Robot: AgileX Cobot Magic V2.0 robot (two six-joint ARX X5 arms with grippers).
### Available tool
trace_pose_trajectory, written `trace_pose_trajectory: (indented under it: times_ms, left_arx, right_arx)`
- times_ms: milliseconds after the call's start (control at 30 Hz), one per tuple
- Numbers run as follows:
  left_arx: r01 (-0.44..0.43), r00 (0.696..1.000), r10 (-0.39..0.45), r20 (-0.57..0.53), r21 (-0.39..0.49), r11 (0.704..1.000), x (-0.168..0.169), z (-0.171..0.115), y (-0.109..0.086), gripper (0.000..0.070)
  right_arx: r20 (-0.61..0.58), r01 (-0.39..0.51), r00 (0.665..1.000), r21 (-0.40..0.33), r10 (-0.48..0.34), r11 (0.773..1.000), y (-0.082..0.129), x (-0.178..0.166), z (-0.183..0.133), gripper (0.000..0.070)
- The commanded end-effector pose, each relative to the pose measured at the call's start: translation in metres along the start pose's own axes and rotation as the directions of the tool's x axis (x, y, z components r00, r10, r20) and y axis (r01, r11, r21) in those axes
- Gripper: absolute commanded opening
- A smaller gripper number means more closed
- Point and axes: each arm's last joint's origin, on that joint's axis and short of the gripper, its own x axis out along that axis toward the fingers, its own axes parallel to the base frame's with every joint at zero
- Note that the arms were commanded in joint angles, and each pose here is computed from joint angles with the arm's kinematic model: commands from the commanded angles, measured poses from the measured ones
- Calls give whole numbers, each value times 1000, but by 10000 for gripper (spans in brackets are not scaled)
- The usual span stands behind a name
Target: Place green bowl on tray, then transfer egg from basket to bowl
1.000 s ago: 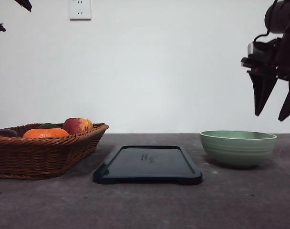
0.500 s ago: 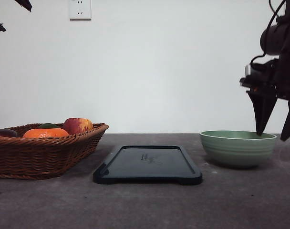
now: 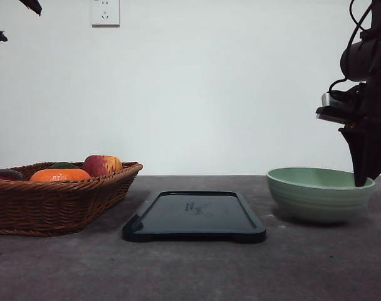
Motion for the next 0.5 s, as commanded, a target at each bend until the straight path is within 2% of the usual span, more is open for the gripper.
trace_pose_trajectory:
  times_ms: [0,167,467]
  left_arx:
    - [7,1000,-7,24,18,1000,-2,7,-2,466]
    - [7,1000,-7,24,18,1000,-2,7,-2,466]
    - [7,1000,-7,24,18,1000,-2,7,-2,466]
  right_arx:
    - [1,-4,1000,-38,4,999,6,-6,7,0]
    - [0,-11,1000,-84,11,996,27,-30,13,0]
    - [89,-44,994,-231,66,972,90,-66,22,0]
